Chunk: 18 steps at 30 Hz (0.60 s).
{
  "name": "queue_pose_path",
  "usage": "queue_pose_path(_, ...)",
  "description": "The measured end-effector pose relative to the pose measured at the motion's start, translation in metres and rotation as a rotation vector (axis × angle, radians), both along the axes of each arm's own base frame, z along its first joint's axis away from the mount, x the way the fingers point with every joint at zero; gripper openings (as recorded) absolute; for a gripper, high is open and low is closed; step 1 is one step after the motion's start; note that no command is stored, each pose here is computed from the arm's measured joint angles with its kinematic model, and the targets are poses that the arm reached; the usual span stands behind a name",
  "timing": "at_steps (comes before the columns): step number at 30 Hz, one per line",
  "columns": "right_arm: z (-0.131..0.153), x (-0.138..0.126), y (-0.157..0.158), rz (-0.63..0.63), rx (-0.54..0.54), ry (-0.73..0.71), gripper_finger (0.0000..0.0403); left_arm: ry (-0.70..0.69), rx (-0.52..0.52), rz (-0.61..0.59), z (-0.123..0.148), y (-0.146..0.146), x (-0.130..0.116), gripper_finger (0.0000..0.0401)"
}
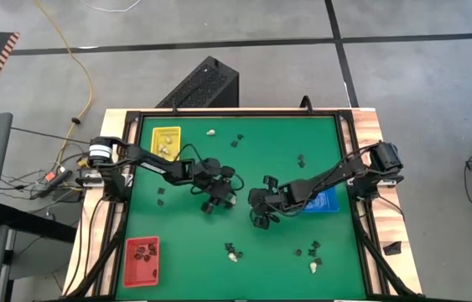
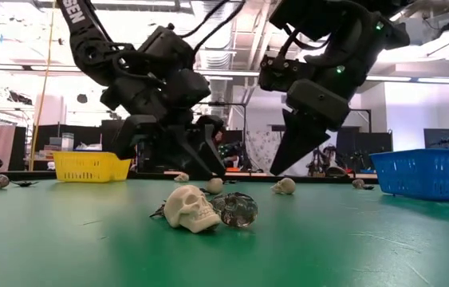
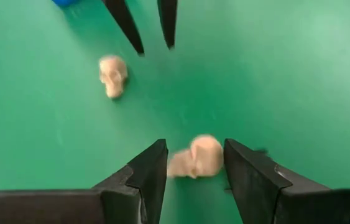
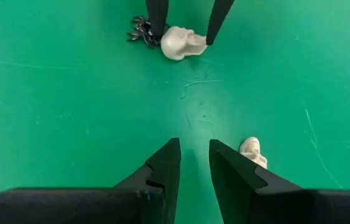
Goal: Sort Halloween decoration
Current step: Put the white skull toy into the yellow bin
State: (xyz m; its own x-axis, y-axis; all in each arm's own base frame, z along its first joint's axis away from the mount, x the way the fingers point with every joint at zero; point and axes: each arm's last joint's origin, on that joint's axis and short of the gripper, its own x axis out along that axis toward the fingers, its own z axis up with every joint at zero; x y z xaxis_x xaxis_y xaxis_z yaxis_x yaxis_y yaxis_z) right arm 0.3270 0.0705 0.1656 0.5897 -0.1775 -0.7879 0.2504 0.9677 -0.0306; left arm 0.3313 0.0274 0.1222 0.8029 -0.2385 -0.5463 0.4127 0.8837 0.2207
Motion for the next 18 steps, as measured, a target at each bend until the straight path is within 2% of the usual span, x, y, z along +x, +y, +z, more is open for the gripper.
queue_pose_path(6,0.001,0.001,0.0,0.0,0.003,-0.011,0.0118,0.013,-0.032,-0.074,-0.009,0.0,0.003,0.0148)
queue_pose_path(12,0.002,0.003,-0.004,-0.014,0.007,-0.032,0.0118,0.03,-0.043,-0.079,-0.019,0.002,0.02,0.0148)
queue_pose_path(18,0.002,0.004,-0.003,-0.012,0.009,-0.037,0.0118,0.061,-0.042,-0.076,-0.02,0.004,0.02,0.0148)
